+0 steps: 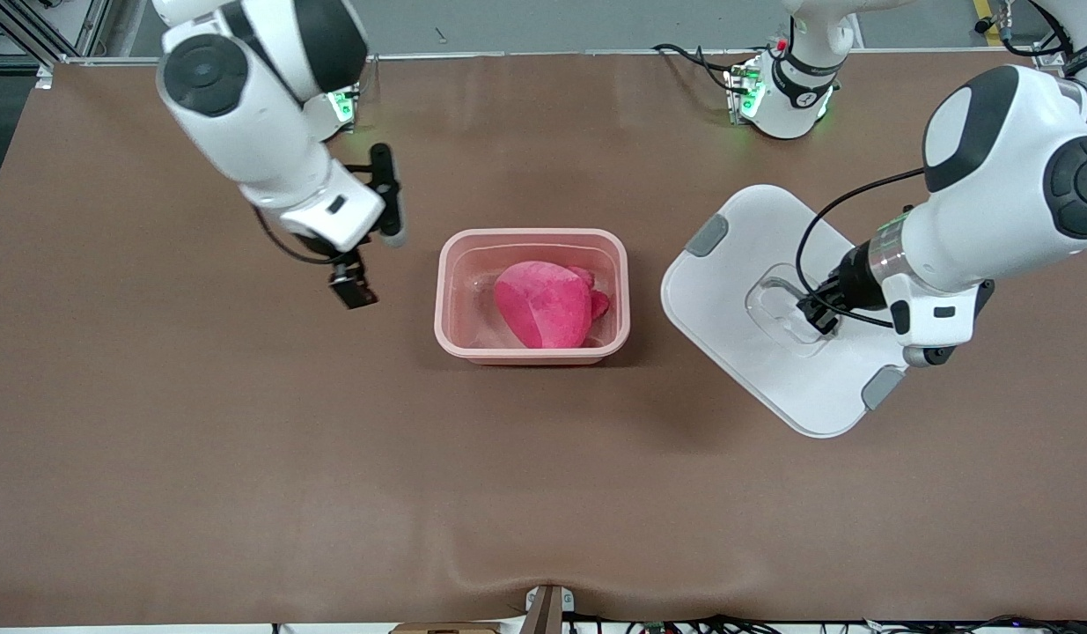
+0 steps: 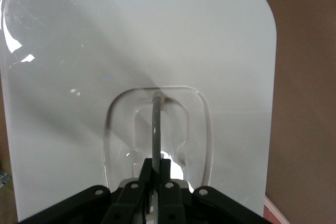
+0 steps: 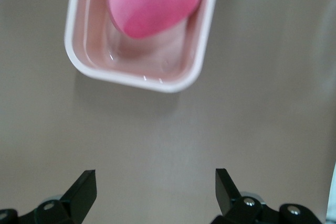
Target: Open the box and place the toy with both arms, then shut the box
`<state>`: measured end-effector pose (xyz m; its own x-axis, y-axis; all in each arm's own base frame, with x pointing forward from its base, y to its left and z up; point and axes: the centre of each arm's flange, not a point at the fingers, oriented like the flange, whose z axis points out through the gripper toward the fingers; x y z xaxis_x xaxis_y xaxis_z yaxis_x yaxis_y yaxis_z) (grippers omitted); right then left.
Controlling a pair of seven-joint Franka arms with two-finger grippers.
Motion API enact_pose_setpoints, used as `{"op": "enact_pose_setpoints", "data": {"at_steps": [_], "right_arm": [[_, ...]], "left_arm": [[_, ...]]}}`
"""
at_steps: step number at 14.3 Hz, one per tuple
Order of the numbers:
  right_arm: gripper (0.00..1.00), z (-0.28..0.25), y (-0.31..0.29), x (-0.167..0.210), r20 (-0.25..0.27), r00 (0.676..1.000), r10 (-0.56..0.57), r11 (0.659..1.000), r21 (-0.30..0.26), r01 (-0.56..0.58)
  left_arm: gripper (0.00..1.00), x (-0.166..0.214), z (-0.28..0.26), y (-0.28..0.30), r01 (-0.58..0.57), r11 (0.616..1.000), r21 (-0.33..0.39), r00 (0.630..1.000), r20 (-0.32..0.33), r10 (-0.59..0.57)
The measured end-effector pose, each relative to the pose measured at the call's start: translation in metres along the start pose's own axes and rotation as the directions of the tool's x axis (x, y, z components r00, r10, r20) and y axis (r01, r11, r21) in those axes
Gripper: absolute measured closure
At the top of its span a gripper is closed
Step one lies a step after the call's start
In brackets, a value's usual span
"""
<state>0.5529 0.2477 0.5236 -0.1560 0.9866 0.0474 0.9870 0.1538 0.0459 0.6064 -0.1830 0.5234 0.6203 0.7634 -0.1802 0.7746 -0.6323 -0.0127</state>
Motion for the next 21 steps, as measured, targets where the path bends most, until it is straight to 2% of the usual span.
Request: {"op": "enact_pose_setpoints", "data": {"at_steps": [2, 4, 7, 8, 10, 12, 14, 15, 17, 19, 21], "right_arm": [[0.0, -0.005, 0.009, -0.045, 0.002, 0.997, 0.076, 0.997, -0.006, -0.076], [0.0, -0.011, 0.014, -0.089, 0.004, 0.989, 0.148, 0.989, -0.013, -0.148], [0.0, -0.023, 0.015, -0.142, 0.002, 0.965, 0.261, 0.965, -0.031, -0.261], [0.0, -0.026, 0.014, -0.158, 0.0, 0.944, 0.33, 0.943, -0.034, -0.33], [0.0, -0.028, 0.008, -0.186, 0.007, 0.876, 0.483, 0.876, -0.006, -0.483], [0.0, -0.028, -0.002, -0.206, 0.027, 0.777, 0.629, 0.776, 0.049, -0.629], [0.0, -0.036, -0.013, -0.212, 0.059, 0.654, 0.754, 0.65, 0.073, -0.756], [0.0, -0.043, -0.019, -0.215, 0.08, 0.582, 0.809, 0.576, 0.082, -0.813], [0.0, -0.051, -0.032, -0.229, 0.123, 0.411, 0.903, 0.403, 0.085, -0.911], [0.0, -0.056, -0.037, -0.249, 0.139, 0.252, 0.958, 0.246, 0.058, -0.968], [0.0, -0.066, -0.039, -0.26, 0.141, 0.096, 0.985, 0.096, 0.006, -0.995]], "left_arm": [[0.93, -0.024, 0.001, 0.01, 0.067, 0.998, -0.012, 0.998, 0.002, -0.067], [0.93, -0.044, 0.001, 0.023, 0.126, 0.991, -0.053, 0.992, -0.004, -0.127], [0.93, -0.085, 0.012, 0.041, 0.253, 0.965, -0.075, 0.967, -0.014, -0.254], [0.93, -0.1, 0.017, 0.048, 0.295, 0.952, -0.086, 0.954, -0.02, -0.298], [0.93, -0.133, 0.029, 0.062, 0.369, 0.922, -0.118, 0.928, -0.015, -0.373], [0.93, -0.167, 0.045, 0.076, 0.425, 0.892, -0.152, 0.9, -0.03, -0.434], [0.93, -0.206, 0.067, 0.088, 0.463, 0.87, -0.17, 0.879, -0.039, -0.476], [0.93, -0.225, 0.079, 0.093, 0.478, 0.86, -0.179, 0.869, -0.043, -0.492], [0.93, -0.258, 0.1, 0.099, 0.502, 0.842, -0.198, 0.851, -0.06, -0.521], [0.93, -0.282, 0.116, 0.101, 0.526, 0.825, -0.208, 0.832, -0.076, -0.55], [0.93, -0.295, 0.126, 0.103, 0.542, 0.806, -0.237, 0.815, -0.083, -0.573]]}}
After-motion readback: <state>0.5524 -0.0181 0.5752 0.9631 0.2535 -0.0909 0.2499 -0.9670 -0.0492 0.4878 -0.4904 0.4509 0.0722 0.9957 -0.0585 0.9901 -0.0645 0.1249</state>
